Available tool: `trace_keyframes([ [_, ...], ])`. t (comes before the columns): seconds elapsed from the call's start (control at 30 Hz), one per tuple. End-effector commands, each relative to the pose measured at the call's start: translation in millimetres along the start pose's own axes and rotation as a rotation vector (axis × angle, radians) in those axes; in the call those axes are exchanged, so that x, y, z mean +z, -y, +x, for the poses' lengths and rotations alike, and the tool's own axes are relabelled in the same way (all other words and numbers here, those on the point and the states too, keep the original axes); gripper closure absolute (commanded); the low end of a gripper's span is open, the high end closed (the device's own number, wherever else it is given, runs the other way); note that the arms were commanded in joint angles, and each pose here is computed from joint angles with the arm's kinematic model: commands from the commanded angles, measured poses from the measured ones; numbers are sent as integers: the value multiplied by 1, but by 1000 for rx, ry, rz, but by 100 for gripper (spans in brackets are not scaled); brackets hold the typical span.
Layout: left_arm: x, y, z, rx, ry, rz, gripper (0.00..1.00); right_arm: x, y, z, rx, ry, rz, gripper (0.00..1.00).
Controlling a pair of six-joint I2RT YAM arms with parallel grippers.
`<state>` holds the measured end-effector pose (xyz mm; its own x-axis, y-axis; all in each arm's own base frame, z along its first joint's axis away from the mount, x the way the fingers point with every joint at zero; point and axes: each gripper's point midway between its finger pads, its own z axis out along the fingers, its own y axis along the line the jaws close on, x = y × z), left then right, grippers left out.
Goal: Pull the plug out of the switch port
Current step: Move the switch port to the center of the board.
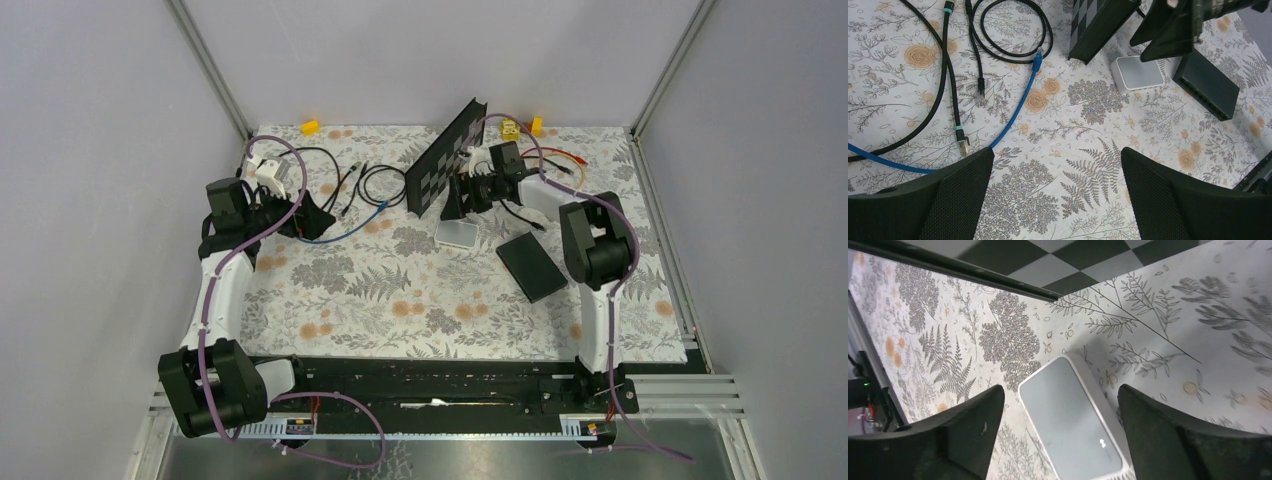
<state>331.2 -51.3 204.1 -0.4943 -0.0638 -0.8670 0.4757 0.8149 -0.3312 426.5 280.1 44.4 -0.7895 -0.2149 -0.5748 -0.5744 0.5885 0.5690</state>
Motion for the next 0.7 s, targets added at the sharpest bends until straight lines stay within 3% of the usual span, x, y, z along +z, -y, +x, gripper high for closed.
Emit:
trace_keyframes([
  [0.0,-6,3,-17,67,48,-4,1,-51,-24,-38,-182,106,96,6],
  [0.23,-9,6,-20,85,55,-1,1,-113,-12,-8,-266,57,353,1],
  [0.43,-13,10,-25,105,69,-1,1,-169,-5,58,-300,-95,552,0],
  [0.67,-12,11,-23,98,65,11,1,-209,-8,140,-351,-205,638,0],
])
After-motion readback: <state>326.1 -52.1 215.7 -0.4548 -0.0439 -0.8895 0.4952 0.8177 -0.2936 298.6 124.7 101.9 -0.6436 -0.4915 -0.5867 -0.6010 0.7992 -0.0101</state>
